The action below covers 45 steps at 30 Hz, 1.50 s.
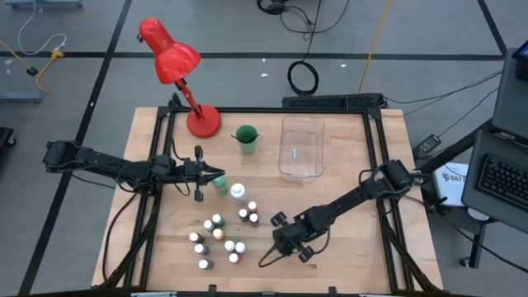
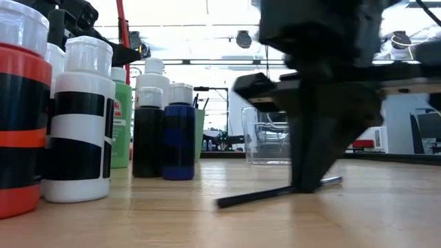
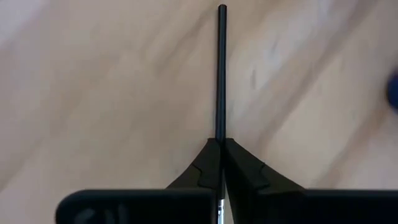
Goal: Pick & Place Paint Supplies
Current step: Put the silver paintbrush into the green cup
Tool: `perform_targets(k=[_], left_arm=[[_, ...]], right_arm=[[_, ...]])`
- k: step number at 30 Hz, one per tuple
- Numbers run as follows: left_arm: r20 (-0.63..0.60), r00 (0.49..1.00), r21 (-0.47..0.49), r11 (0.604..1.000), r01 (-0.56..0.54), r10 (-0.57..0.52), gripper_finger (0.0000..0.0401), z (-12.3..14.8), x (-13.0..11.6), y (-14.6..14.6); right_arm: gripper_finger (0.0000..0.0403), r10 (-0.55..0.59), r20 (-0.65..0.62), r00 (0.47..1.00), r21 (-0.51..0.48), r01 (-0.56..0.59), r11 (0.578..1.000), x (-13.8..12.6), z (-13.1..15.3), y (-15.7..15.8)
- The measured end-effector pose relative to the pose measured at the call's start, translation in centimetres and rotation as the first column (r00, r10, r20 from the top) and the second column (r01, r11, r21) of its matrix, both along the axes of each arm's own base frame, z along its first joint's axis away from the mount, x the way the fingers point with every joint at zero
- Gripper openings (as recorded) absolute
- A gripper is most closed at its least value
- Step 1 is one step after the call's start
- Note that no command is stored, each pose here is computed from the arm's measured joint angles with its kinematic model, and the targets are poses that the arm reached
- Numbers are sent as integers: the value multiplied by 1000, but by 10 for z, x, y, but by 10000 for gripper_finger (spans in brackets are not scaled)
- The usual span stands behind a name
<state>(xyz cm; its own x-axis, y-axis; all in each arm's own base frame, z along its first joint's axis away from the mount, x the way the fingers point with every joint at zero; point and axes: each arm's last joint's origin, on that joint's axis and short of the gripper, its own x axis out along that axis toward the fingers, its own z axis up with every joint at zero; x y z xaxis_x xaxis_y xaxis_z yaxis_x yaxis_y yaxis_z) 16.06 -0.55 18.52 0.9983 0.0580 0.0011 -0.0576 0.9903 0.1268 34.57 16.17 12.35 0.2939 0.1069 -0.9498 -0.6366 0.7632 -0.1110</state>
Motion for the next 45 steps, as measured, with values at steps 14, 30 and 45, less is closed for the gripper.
perform_targets(k=[14,30,45], left_arm=[[7,1000,-1,1000,0,0,33,1,0,0],[107,994,-2,1000,8,-8,33,10,-1,0],[63,991,191,976,103,-117,182,72,122,-22]], right_arm=[[2,-27,205,978,-21,32,999,-15,57,14],[2,-222,760,611,194,112,975,-54,141,-67],[1,-340,846,411,405,-81,911,-75,117,-125]])
